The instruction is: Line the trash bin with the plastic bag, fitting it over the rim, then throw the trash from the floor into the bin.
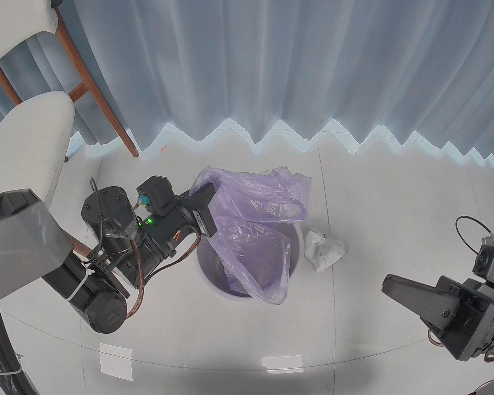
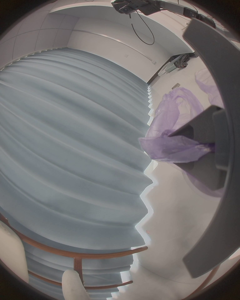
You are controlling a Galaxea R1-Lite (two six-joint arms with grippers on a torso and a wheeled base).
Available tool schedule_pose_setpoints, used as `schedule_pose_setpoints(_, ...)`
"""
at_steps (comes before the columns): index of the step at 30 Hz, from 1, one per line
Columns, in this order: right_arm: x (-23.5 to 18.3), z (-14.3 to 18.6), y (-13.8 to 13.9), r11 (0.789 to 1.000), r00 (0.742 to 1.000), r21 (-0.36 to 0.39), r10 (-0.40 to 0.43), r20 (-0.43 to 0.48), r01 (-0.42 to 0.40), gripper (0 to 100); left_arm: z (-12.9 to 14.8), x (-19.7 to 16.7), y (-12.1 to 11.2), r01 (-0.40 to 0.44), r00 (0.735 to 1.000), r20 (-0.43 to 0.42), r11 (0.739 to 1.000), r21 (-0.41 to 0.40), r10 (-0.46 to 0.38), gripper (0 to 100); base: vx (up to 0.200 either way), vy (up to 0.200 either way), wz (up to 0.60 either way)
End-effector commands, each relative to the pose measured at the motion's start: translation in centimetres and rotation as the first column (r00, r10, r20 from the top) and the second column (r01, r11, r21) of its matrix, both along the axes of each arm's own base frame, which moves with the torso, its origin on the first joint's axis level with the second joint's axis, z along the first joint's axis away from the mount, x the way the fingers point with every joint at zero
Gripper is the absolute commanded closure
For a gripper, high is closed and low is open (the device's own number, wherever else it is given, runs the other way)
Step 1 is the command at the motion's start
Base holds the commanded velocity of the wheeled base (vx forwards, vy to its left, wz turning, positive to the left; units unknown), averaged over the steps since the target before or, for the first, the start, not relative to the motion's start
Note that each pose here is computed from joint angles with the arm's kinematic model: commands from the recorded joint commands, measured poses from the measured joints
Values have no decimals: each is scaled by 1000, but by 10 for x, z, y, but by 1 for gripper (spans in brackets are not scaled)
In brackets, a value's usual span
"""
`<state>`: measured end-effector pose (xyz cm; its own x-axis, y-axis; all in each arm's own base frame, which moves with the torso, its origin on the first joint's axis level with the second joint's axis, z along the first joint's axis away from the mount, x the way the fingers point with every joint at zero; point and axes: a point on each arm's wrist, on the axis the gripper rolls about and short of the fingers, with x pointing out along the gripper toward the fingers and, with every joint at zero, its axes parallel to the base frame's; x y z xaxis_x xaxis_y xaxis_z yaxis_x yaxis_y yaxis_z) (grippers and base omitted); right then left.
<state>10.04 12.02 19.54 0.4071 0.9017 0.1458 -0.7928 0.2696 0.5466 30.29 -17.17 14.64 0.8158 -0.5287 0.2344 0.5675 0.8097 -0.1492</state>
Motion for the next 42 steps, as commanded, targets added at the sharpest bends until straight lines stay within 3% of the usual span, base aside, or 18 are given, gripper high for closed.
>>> schedule_pose_setpoints(1,0,-1,1,1000,1000,-5,-1,-1,1,100,-8,-2,8,-17,999,-30,1000,21,17,100,0,0,0)
schedule_pose_setpoints(10,1,-7,2,1000,1000,-28,0,-20,-1,100,-9,-13,10,5,999,-47,999,33,-3,100,200,0,0)
schedule_pose_setpoints(14,2,-7,2,1000,1000,-26,-1,-22,0,100,-8,-14,4,11,999,-41,1000,28,-10,100,200,200,0)
schedule_pose_setpoints(20,7,-18,6,993,993,-118,-27,-113,13,100,-9,-19,-6,46,998,-50,999,23,-45,100,67,67,0)
schedule_pose_setpoints(25,11,-17,10,982,978,-186,-71,-194,35,100,-21,-28,-4,61,993,-101,997,51,-55,100,0,0,0)
schedule_pose_setpoints(28,14,-6,12,980,944,-187,-125,-305,69,100,-26,-33,-10,81,990,-118,995,61,-74,100,0,0,0)
schedule_pose_setpoints(31,16,-6,13,972,923,-221,-154,-352,78,100,-33,-35,-15,97,987,-135,992,74,-87,100,0,0,0)
schedule_pose_setpoints(42,27,-8,12,948,894,-274,-259,-367,162,100,-38,-45,-28,128,982,-153,988,81,-114,100,0,0,0)
